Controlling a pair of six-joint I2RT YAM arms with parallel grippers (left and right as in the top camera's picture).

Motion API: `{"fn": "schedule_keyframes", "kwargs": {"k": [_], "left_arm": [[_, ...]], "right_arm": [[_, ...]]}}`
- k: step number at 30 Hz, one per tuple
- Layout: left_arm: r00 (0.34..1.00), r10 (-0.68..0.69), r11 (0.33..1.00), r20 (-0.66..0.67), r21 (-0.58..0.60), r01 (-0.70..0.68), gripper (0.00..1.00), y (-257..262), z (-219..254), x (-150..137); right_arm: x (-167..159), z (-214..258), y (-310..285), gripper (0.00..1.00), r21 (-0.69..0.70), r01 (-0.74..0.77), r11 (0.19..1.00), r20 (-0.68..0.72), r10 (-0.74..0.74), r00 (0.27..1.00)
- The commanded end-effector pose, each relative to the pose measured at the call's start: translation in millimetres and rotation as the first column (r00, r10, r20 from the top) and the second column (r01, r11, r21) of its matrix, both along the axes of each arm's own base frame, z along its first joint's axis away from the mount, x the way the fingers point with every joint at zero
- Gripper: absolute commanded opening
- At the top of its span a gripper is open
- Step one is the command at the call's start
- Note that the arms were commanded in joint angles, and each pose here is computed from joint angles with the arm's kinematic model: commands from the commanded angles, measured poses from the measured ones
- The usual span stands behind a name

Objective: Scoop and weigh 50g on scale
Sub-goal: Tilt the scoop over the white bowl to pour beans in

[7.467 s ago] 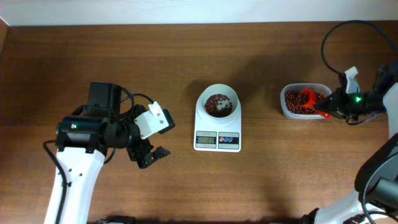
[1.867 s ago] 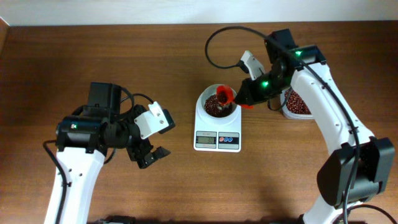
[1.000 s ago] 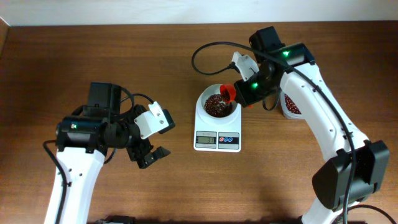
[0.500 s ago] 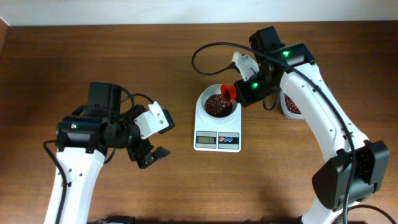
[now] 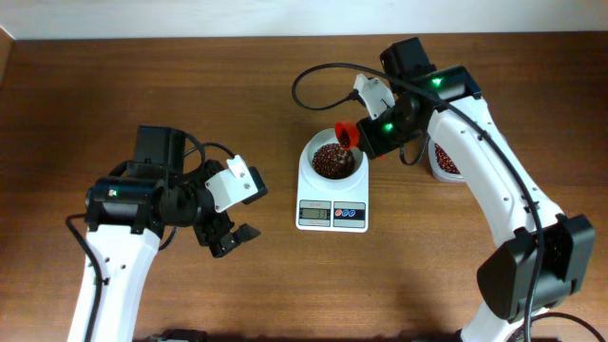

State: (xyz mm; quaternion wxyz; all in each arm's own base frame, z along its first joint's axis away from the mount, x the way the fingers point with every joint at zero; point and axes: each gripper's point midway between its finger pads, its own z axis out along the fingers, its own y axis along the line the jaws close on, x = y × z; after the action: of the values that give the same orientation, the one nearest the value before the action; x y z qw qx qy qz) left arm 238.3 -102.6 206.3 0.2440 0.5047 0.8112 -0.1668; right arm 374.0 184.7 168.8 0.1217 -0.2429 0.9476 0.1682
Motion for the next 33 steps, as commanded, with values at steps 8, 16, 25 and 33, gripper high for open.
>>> {"fn": "schedule_keyframes", "kwargs": {"k": [8, 16, 25, 33], "left_arm": [[1.000, 0.009, 1.000, 0.014, -0.006, -0.009, 0.99, 0.7, 5.8, 2.5], [1.000, 0.009, 1.000, 0.014, -0.006, -0.009, 0.99, 0.7, 5.8, 2.5], [1.000, 0.009, 1.000, 0.014, -0.006, -0.009, 0.99, 0.7, 5.8, 2.5], [1.000, 0.009, 1.000, 0.014, -0.006, -0.009, 0.99, 0.7, 5.8, 2.5]], "right_arm": [[6.4, 13.3, 1.5, 0.04, 0.005, 0.003, 1.000, 0.050, -0.003, 0.999], [8.6, 11.5, -4.4, 0.04, -0.031, 0.006, 1.000, 0.063, -0.004, 0.998], [13.2, 10.7, -9.9, 0.04, -0.077, -0.034, 0.996, 0.103, 0.042, 0.994], [5.0, 13.4, 2.0, 0.04, -0.017, -0.116, 0.993, 0.092, 0.117, 0.989]]}}
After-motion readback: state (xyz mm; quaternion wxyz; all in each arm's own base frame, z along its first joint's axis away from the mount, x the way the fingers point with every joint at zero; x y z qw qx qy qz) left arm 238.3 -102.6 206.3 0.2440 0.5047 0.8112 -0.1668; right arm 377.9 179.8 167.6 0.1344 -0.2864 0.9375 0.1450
